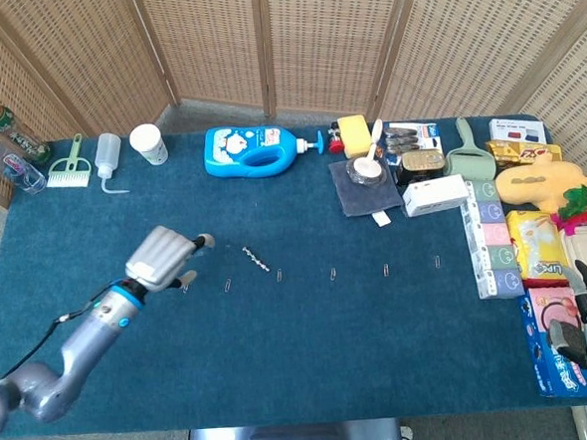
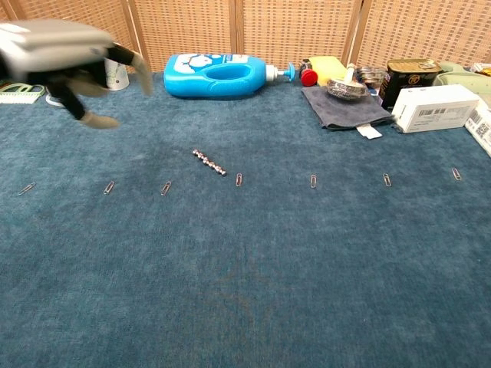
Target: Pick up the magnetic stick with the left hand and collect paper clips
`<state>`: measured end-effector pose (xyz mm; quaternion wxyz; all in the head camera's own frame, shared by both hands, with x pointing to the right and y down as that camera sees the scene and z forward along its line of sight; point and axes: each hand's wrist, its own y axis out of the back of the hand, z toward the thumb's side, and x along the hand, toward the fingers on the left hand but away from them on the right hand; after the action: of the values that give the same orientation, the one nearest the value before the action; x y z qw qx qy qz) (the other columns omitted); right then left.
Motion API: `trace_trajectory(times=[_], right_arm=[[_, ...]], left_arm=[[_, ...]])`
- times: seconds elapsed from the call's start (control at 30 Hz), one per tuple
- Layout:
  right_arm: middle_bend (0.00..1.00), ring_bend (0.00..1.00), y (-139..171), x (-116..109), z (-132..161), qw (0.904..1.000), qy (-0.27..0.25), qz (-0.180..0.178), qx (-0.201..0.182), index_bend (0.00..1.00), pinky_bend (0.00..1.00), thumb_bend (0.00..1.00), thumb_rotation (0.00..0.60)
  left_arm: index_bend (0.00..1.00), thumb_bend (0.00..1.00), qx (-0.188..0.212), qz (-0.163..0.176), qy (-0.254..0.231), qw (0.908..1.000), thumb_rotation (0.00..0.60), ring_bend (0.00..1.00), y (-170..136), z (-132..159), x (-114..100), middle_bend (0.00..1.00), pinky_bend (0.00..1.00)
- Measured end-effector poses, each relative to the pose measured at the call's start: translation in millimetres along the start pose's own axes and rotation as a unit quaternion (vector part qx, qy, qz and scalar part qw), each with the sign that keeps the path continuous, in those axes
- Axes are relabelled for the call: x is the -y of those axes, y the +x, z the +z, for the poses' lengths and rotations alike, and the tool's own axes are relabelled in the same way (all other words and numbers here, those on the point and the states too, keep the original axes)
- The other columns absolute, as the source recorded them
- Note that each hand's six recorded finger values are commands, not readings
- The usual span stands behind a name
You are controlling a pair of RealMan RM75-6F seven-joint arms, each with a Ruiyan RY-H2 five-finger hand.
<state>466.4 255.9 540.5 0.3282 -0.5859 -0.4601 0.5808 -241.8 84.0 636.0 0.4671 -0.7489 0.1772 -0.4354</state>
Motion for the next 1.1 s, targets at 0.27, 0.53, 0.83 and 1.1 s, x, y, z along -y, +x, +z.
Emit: trace_trajectory(times=[0.27, 0.53, 0.83, 1.1], right_arm=[[0.02, 0.00, -1.5, -0.6, -5.8, 1.0000, -0.002, -0.001, 0.009, 0.00, 0.07, 0.50, 0.600], [0.02, 0.00, -2.6, -1.3, -11.1, 0.9999, -0.003, -0.001, 0.015, 0.00, 0.07, 0.50, 0.600], [0.02, 0.00, -1.9, -1.5, -17.8, 0.9998, -0.004, 0.000, 0.022, 0.00, 0.07, 0.50, 0.600], [0.02, 0.00, -0.2, -4.4, -22.3, 0.9996, -0.005, -0.004, 0.026, 0.00, 0.07, 0.50, 0.600]], left_arm=[[0.43, 0.36, 0.017, -0.015, 0.006, 0.9997, 0.600, 1.00, 45.6, 30.7, 15.8, 1.00, 1.00], [0.45, 0.36, 0.016, -0.024, -0.004, 0.9996, 0.600, 1.00, 68.8, 46.7, 31.0, 1.00, 1.00], [0.40, 0.35, 0.024, -0.034, -0.006, 0.9991, 0.600, 1.00, 79.3, 60.7, 45.9, 1.00, 1.00], [0.40, 0.34, 0.023, -0.040, -0.008, 0.9989, 0.600, 1.00, 87.0, 66.1, 57.7, 1.00, 1.00]])
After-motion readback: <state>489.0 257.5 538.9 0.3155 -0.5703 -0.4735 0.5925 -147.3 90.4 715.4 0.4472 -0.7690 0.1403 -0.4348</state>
